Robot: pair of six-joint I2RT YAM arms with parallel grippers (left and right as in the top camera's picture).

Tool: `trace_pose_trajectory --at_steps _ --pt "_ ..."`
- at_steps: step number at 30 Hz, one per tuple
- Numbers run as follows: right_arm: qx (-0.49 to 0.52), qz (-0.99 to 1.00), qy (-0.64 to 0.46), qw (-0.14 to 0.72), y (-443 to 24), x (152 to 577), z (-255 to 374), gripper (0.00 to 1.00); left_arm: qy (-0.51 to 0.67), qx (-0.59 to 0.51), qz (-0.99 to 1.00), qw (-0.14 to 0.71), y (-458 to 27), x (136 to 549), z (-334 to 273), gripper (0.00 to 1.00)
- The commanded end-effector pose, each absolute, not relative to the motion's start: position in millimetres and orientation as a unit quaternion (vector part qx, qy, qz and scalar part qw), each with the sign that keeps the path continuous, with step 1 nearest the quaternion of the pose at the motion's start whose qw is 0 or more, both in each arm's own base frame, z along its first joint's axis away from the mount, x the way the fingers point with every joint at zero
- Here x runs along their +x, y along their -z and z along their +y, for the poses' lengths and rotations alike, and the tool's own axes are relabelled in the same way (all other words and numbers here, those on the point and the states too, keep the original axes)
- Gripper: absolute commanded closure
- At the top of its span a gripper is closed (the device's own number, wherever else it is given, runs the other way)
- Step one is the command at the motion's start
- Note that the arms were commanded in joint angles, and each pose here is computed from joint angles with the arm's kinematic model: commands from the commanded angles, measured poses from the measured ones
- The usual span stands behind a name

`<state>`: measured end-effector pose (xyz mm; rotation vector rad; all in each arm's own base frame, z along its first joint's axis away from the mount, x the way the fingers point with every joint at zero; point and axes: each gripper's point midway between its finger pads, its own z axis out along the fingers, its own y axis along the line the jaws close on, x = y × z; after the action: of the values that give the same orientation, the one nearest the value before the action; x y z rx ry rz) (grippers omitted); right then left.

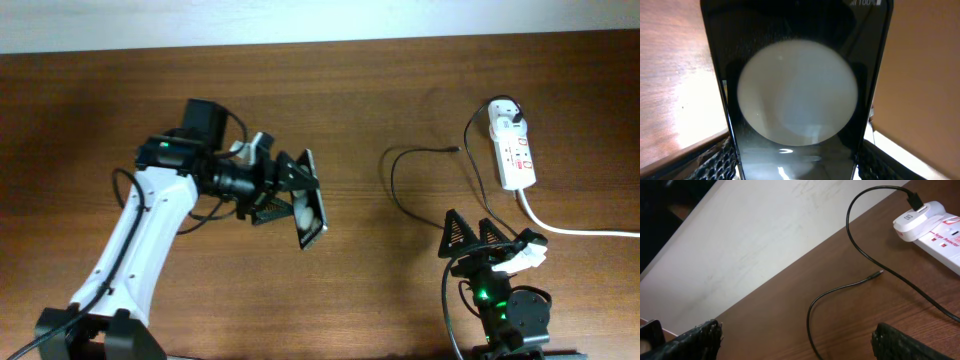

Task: Plug charger to phone and switch on socket

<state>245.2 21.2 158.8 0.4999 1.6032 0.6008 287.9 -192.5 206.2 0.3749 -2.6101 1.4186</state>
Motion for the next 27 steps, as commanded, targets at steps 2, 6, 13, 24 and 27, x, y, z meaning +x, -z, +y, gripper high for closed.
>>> trace_pose_trajectory --at_steps 2,6,13,24,27 --pt "0.203 0.704 -0.274 0.623 -157.0 244.5 27.7 0.01 -0.499 0.174 -0.847 0.05 -218.6 305.5 -161.4 0.43" --pt "0.109 0.713 -0.478 0.501 -164.5 215.5 103.4 0.01 -0.5 0.191 -0.844 0.039 -218.5 312.0 -148.6 0.43" --pt "0.021 0.708 -0.555 0.436 -174.0 184.9 136.9 0.01 -0.498 0.191 -0.845 0.039 -217.9 312.0 -148.3 0.4" --pt "0.012 0.662 -0.601 0.447 -221.6 179.7 140.0 0.01 -0.498 0.189 -0.846 0.034 -217.9 313.9 -148.0 0.4" --pt "-0.006 0.688 -0.579 0.438 -226.7 191.6 143.7 0.02 -0.498 0.189 -0.846 0.034 -217.9 313.9 -148.0 0.4"
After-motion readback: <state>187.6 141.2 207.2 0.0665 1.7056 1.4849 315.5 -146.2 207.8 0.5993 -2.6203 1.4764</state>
